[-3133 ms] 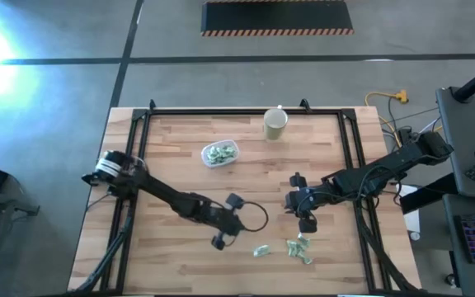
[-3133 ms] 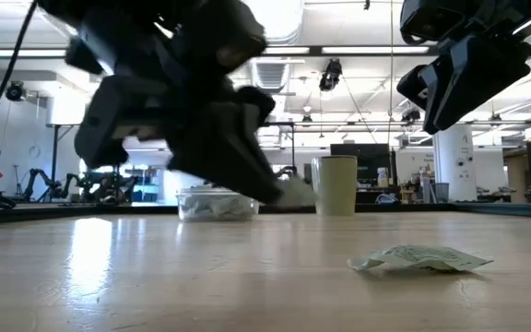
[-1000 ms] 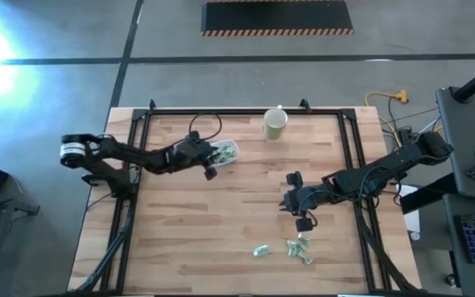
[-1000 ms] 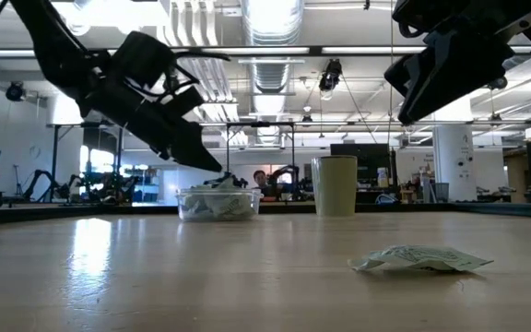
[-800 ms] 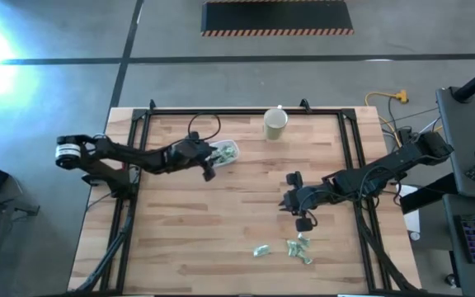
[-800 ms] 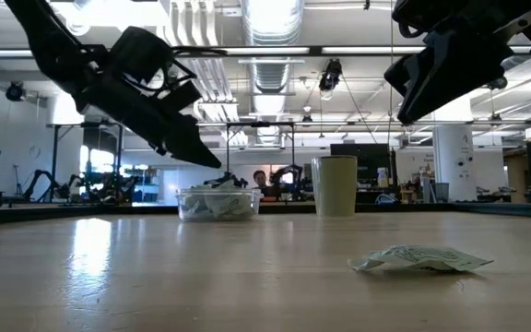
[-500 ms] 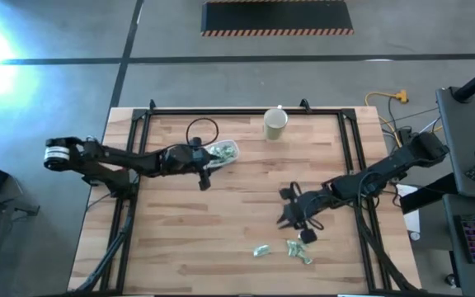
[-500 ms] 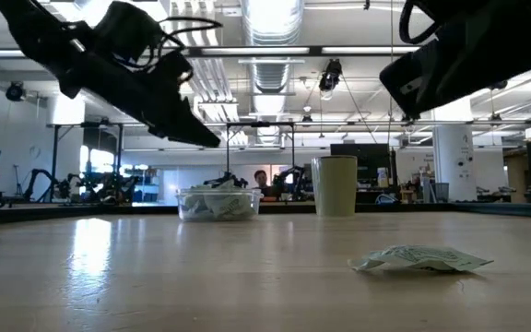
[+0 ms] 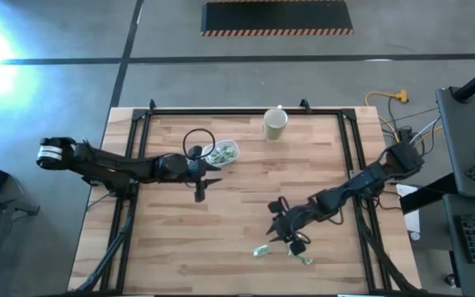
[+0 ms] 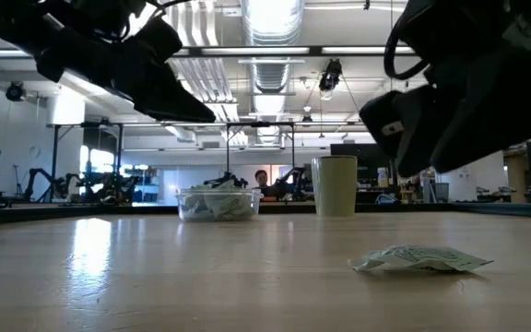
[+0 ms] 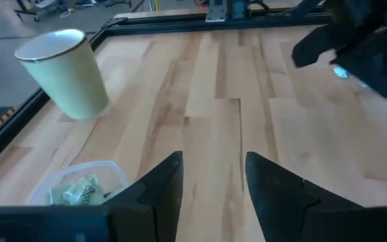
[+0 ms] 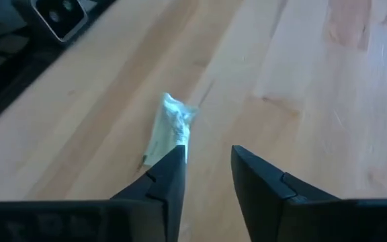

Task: Pick and place Stevia / Truvia into bins
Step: Put the stevia packet into the transparent container

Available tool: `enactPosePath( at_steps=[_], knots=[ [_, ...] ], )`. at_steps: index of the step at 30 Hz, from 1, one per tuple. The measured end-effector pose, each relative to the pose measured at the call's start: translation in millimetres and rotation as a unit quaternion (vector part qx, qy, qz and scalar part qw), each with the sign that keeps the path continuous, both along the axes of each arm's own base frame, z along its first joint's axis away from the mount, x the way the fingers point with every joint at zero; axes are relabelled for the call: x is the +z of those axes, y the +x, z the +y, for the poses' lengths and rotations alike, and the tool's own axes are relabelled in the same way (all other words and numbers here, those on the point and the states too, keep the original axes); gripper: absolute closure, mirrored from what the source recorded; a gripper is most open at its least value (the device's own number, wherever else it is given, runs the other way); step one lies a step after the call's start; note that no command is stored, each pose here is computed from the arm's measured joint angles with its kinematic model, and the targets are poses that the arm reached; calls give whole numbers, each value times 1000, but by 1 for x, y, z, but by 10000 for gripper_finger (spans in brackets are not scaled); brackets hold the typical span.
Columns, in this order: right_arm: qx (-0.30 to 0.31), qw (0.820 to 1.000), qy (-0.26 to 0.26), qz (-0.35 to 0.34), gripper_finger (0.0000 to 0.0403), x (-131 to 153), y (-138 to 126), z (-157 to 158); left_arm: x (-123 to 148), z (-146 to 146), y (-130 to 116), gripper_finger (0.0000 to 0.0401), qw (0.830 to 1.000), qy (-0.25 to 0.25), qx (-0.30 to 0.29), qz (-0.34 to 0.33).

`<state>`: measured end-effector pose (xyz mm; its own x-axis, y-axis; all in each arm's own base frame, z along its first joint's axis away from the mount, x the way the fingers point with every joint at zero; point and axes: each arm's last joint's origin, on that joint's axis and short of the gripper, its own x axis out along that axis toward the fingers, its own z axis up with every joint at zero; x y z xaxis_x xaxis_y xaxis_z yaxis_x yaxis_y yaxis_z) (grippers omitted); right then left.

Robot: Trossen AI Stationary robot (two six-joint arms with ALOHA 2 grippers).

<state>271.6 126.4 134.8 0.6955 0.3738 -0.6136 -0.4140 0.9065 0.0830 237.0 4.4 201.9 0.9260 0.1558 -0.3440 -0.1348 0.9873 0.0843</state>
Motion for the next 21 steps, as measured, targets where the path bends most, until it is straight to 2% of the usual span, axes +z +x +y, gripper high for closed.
enactPosePath(
  at_steps=[5, 11, 21],
  knots=[
    [-17, 1000, 5, 16, 262, -7, 9, -2, 1, -2, 0, 255, 1000, 0, -3, -2],
    [-7, 1000, 13, 18, 230, -8, 21, 5, -1, -2, -1, 255, 1000, 0, -3, 7],
    [18, 999, 23, 45, 223, -18, 25, 10, -2, -2, -1, 255, 1000, 0, -4, 13]
  ],
)
